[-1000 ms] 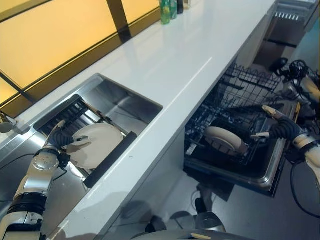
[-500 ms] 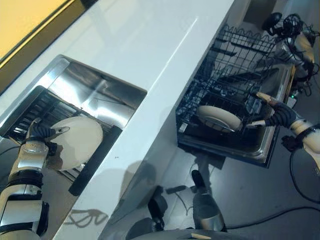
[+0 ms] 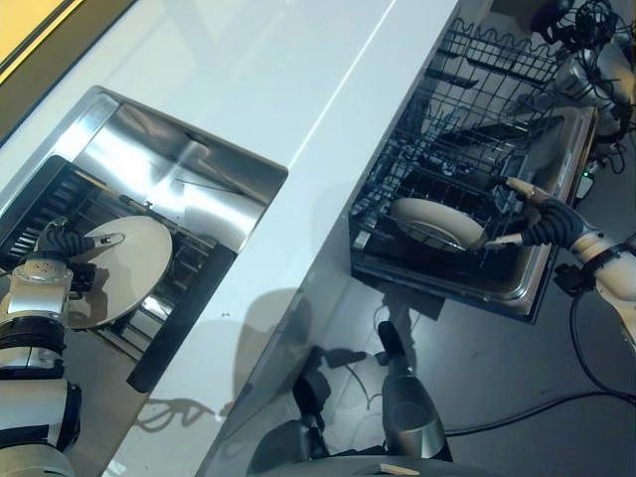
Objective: Pick up plates and place into dishwasher.
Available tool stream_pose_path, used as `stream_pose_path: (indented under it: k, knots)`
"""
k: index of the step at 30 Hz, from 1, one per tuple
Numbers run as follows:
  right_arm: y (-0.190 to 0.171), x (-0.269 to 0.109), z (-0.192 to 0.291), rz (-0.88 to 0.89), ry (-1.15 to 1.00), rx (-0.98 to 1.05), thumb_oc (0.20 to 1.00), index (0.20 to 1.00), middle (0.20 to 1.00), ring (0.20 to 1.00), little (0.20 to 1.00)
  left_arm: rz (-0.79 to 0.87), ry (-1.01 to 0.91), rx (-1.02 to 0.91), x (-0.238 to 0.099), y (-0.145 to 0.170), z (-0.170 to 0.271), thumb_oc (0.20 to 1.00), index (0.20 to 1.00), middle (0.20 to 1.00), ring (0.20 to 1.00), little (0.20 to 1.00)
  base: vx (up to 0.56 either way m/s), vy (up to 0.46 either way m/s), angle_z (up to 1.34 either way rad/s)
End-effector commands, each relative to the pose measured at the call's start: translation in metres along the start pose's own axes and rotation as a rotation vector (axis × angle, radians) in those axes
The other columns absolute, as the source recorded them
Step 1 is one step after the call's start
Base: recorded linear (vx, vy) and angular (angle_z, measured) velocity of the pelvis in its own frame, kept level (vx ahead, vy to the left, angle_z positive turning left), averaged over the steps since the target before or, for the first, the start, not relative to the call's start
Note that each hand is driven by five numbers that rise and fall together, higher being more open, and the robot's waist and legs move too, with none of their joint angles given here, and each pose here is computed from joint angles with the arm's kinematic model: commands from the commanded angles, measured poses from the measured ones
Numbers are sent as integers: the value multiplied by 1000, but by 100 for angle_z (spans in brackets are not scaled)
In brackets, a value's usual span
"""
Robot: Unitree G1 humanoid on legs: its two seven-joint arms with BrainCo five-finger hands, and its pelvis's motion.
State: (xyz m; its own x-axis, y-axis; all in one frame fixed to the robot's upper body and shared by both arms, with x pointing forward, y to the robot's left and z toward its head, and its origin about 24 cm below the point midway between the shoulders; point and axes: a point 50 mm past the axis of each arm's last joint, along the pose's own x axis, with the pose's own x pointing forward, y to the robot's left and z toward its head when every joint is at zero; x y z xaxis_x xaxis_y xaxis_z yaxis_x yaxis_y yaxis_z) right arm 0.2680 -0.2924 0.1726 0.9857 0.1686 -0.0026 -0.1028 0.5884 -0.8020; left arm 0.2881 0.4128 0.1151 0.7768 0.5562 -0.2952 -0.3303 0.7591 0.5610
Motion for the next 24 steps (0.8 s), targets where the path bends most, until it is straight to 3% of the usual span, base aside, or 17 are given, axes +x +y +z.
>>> stream_pose_path:
  k: [1, 10, 16, 24]
  knots:
    - [-11, 1, 18, -67, -114, 18, 1000, 1000, 1000, 1000, 1000, -162, 80, -29, -3, -2, -17, 1000, 1000, 1000, 1000, 1000, 35, -15, 5]
    - [-13, -6, 12, -60, -95, 7, 1000, 1000, 1000, 1000, 1000, -370, 124, -2, -13, -14, -34, 1000, 1000, 1000, 1000, 1000, 13, -11, 14]
    - [-16, -7, 13, -60, -89, 7, 1000, 1000, 1000, 1000, 1000, -425, 234, 167, -18, -4, -50, 1000, 1000, 1000, 1000, 1000, -15, -27, 6]
    - [-14, -11, 9, -61, -75, 16, 1000, 1000, 1000, 1000, 1000, -453, 259, 225, -22, 4, -57, 1000, 1000, 1000, 1000, 1000, -10, -32, 5]
